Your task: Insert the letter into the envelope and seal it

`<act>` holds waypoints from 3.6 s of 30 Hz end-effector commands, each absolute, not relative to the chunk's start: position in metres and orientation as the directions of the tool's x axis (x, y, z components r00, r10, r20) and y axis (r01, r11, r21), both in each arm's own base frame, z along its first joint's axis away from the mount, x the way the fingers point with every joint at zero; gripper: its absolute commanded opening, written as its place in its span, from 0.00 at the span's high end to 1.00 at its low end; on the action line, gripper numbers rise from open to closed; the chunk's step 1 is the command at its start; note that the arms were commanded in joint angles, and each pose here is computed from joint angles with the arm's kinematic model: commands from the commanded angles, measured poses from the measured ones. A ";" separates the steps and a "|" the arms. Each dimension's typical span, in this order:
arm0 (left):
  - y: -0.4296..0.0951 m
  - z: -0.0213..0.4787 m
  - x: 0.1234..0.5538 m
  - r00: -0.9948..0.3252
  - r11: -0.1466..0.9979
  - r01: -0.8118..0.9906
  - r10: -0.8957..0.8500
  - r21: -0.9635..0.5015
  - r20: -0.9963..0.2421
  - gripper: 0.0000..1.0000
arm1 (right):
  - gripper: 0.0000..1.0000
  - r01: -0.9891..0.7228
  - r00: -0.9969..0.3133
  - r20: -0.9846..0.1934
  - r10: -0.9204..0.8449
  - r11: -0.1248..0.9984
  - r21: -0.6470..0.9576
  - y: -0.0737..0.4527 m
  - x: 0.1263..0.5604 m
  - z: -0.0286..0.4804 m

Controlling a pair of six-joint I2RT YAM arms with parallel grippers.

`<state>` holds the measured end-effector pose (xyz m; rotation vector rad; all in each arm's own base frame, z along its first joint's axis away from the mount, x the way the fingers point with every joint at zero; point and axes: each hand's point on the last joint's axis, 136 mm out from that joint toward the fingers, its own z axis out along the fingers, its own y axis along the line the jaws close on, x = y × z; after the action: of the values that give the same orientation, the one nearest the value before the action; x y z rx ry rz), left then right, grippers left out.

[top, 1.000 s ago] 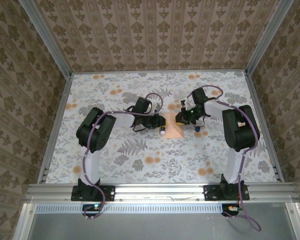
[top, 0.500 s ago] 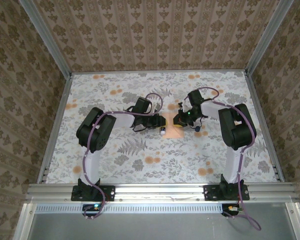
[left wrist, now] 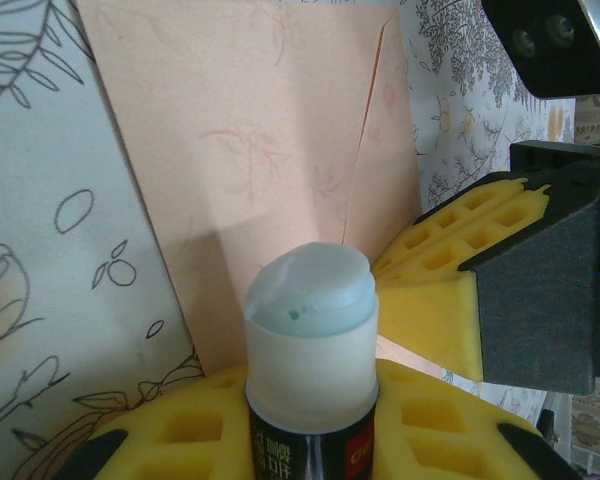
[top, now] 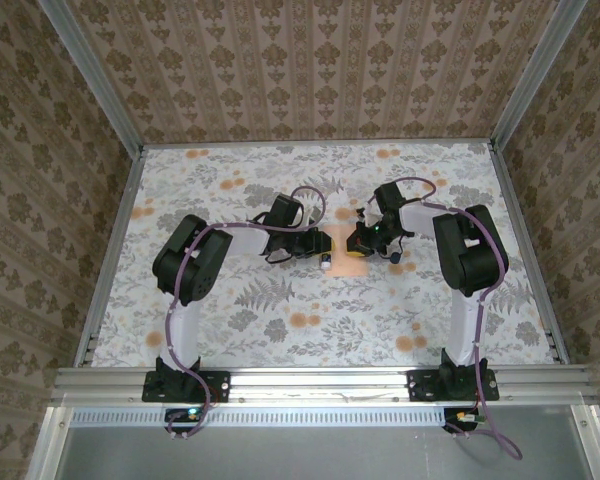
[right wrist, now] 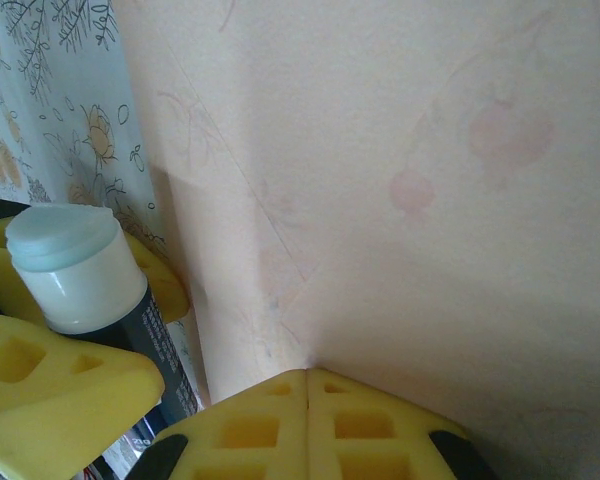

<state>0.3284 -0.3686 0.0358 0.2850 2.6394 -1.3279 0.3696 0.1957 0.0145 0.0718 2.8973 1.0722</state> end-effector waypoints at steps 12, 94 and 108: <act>-0.369 0.022 0.318 -0.973 0.596 0.227 0.103 -0.770 -0.207 1.00 | 0.99 0.031 -0.994 -0.065 0.093 0.770 0.637 0.196 0.383 0.029; -0.374 0.032 0.323 -0.968 0.585 0.248 0.109 -0.772 -0.228 1.00 | 1.00 0.166 -0.977 0.003 0.212 0.758 0.631 0.189 0.344 -0.010; -0.378 0.071 0.330 -0.932 0.561 0.355 0.147 -0.748 -0.332 1.00 | 1.00 0.116 -0.972 -0.076 0.221 0.739 0.663 0.194 0.365 0.029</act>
<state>0.3268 -0.3714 0.0384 0.3306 2.6425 -1.3071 0.3605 0.1974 0.0160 0.2781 2.7995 1.1042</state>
